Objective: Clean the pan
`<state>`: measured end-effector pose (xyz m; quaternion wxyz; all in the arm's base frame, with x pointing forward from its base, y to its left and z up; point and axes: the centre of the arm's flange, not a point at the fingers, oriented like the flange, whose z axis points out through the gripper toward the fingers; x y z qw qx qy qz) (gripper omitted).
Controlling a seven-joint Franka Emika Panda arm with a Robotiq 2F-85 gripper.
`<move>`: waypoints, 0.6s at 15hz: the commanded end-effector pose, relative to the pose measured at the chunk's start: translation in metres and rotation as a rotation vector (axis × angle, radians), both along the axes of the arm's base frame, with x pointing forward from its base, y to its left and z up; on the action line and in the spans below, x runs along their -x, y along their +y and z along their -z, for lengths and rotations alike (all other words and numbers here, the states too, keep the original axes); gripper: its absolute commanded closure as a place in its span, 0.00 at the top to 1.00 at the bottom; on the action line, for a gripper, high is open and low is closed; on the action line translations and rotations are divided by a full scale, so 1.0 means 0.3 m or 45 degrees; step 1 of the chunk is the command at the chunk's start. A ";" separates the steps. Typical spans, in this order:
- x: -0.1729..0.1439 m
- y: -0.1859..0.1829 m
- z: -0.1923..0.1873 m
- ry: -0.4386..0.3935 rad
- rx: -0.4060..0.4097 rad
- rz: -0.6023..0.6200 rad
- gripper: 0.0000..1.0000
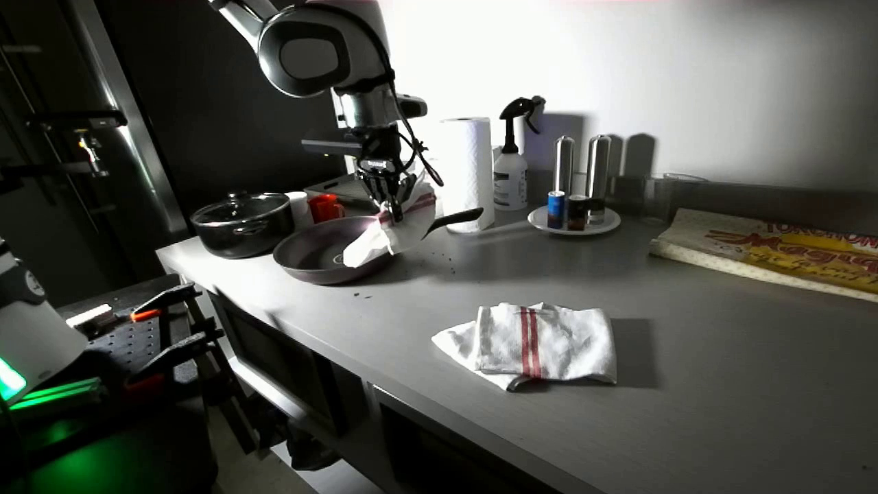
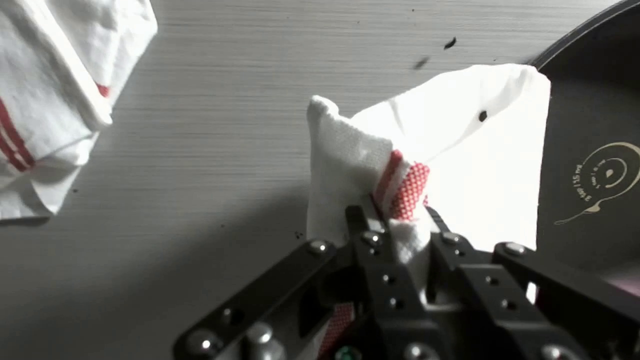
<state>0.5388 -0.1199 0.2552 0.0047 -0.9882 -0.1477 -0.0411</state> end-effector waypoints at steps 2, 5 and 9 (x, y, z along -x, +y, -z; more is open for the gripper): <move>-0.055 -0.150 -0.024 0.077 -0.068 0.138 0.04; -0.082 -0.195 0.002 0.124 -0.085 0.174 0.04; -0.135 -0.188 0.080 0.192 -0.094 0.163 0.04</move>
